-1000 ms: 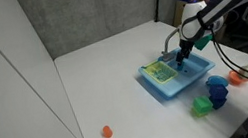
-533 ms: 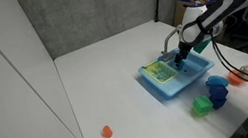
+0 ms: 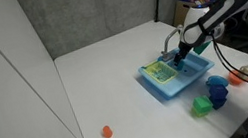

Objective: Pick up the blue cup from the sink and put it on the table

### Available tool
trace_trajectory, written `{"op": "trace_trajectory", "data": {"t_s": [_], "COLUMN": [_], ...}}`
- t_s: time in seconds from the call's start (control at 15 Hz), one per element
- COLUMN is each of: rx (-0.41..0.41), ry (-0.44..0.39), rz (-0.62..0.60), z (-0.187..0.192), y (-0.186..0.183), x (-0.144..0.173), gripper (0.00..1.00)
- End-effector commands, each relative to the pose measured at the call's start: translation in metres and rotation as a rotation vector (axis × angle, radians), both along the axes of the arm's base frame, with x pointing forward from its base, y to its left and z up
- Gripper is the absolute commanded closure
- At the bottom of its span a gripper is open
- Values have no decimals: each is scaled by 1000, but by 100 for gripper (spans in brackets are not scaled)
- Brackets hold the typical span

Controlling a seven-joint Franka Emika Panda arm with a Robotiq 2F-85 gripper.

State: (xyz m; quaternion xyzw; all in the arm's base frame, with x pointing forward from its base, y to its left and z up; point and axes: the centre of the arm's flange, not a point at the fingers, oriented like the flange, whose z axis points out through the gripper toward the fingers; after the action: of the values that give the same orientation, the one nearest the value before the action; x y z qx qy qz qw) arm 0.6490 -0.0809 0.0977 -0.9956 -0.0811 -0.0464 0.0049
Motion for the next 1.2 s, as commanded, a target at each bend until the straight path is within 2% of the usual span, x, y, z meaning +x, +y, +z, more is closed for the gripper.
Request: {"op": "trace_trajectory", "data": {"t_s": [0.0,0.2,0.27,0.8,1.13], "rx": [32,38,39,22,16], "ry": [-23,-25,-24,-72,-53], "rz": [11,5,4,1,8], "z": [-1,-6,-7,-1,28], "y": [-3,-3,-3,0,3], "x": [-10,-16,-17,-20,-34], "gripper": [0,0,18,82,83]}}
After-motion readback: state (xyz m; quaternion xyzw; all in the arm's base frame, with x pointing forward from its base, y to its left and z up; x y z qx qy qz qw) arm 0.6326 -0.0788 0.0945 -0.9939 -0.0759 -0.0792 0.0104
